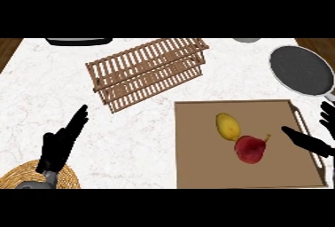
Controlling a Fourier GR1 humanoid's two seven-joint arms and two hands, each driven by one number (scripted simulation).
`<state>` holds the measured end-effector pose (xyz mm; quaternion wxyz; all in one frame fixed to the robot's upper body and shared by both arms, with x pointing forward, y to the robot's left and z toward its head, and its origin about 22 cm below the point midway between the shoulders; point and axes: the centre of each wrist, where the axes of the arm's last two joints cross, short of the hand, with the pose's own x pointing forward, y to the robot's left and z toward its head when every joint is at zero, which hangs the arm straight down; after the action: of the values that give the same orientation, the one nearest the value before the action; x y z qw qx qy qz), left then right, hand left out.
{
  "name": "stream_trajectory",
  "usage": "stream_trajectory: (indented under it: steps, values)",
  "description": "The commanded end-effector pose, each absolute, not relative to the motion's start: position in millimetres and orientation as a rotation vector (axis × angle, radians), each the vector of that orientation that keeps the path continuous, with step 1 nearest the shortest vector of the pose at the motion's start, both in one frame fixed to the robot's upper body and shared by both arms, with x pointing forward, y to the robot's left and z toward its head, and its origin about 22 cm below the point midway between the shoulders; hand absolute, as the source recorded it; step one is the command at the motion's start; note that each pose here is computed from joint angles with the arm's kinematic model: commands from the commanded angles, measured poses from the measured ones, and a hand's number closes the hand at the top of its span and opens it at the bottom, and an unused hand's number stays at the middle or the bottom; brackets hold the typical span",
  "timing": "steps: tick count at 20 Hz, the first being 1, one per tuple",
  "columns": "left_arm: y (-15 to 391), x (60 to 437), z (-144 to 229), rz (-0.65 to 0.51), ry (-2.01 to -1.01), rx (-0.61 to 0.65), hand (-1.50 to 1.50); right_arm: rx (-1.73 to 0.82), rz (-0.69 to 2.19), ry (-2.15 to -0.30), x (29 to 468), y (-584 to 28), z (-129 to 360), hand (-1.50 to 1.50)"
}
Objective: Pick the lemon from the tray and place it in the tiered shelf
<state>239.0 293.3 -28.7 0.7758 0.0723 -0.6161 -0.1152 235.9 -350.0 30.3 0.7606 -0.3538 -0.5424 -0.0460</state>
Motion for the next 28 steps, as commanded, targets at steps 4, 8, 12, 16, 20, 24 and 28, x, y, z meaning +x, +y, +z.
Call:
stream_trajectory:
  steps: [4, 8, 12, 16, 20, 24, 28]
  values:
    - [281.5, 246.1, -23.5, -0.27, -1.307, 0.11, 0.0, -0.627, 0.045, -1.304, 227.0, -309.3, 82.5, -1.5]
    - [271.5, 234.4, -30.2, -0.281, -1.29, 0.103, 0.0, -0.562, 0.191, -1.202, 225.5, -278.3, 114.9, -1.5]
    - [261.6, 239.8, -33.0, -0.322, -1.314, 0.096, 0.0, -0.604, 0.371, -0.964, 255.8, -266.1, 133.0, -1.5]
    - [259.1, 246.9, -23.8, -0.32, -1.335, 0.084, 0.0, -0.899, 0.608, -0.735, 261.1, -271.0, 144.1, -1.5]
    - [251.5, 251.0, -29.6, -0.332, -1.327, 0.064, 0.0, -1.04, 0.708, -0.576, 273.0, -250.8, 142.1, -1.5]
    - [246.8, 251.9, -27.1, -0.327, -1.317, 0.079, 0.0, -1.007, 0.735, -0.557, 302.9, -210.2, 147.1, -1.5]
    - [259.7, 252.1, -25.6, -0.344, -1.328, 0.095, 0.0, -0.932, 0.773, -0.504, 318.1, -173.7, 133.7, -1.5]
